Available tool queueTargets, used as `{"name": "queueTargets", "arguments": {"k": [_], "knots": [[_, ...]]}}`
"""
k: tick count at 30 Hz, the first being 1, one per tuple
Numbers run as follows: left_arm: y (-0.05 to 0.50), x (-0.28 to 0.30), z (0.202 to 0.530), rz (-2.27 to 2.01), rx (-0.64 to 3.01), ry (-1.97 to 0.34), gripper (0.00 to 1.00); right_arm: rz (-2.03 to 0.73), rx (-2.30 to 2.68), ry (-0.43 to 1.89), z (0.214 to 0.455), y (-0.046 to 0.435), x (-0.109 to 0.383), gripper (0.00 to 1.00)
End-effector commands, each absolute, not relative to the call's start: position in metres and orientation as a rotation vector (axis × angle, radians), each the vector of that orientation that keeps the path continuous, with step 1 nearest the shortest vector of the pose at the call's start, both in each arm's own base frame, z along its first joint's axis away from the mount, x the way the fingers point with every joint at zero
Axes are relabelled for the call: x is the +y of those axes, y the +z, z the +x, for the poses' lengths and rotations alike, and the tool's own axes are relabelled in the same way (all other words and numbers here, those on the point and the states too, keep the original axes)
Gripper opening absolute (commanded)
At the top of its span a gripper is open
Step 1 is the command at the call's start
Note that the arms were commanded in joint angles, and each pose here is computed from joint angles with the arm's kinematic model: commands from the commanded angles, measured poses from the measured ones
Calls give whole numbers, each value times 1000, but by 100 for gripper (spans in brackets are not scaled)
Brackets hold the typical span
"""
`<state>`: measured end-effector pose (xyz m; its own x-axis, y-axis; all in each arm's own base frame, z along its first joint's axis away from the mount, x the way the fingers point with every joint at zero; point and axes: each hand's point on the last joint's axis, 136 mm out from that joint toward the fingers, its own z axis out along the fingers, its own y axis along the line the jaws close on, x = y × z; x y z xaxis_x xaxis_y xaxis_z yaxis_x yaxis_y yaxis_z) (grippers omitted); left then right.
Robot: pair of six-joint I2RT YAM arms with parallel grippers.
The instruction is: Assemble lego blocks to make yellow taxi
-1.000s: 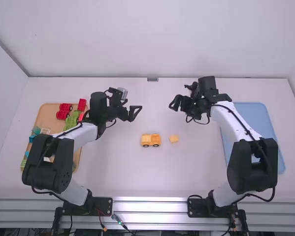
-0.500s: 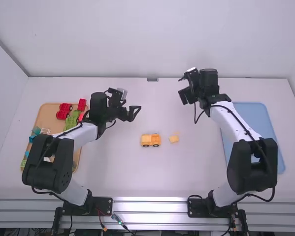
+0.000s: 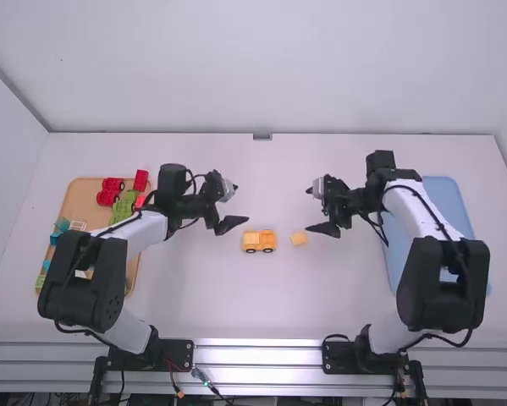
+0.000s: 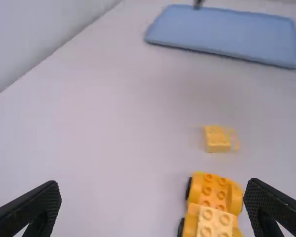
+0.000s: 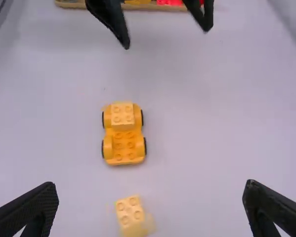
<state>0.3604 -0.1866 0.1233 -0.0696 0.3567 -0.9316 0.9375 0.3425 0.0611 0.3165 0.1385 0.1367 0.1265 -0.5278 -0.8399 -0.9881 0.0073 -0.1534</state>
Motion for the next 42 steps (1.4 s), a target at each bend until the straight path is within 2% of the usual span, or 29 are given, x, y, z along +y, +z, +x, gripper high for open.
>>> {"name": "queueTargets", "arguments": {"k": [1, 9, 14, 18, 24, 29, 35, 38, 39, 42], "knots": [[133, -199, 344, 1360, 1365, -768, 99, -1631, 1259, 723, 306, 141, 145, 99], [107, -206, 337, 1356, 1368, -900, 99, -1538, 1471, 697, 328, 85, 161, 99], [97, -213, 333, 1364, 1389, -931, 99, -1612, 1474, 744, 320, 56, 169, 99], [96, -219, 331, 1378, 1379, -931, 99, -1608, 1535, 823, 324, 33, 163, 99], [97, -219, 331, 1380, 1372, -932, 99, -1706, 1450, 924, 308, 14, 150, 99], [97, -218, 332, 1378, 1373, -930, 99, -1701, 1468, 943, 313, -2, 146, 100], [97, -221, 330, 1381, 1375, -940, 99, -1696, 1486, 975, 317, -18, 147, 90], [97, -221, 330, 1380, 1375, -940, 99, -1698, 1490, 974, 318, -20, 146, 75], [97, -221, 330, 1380, 1375, -941, 99, -1700, 1490, 973, 318, -20, 146, 67], [97, -220, 331, 1369, 1388, -947, 99, -1712, 1499, 965, 316, -24, 145, 61]]}}
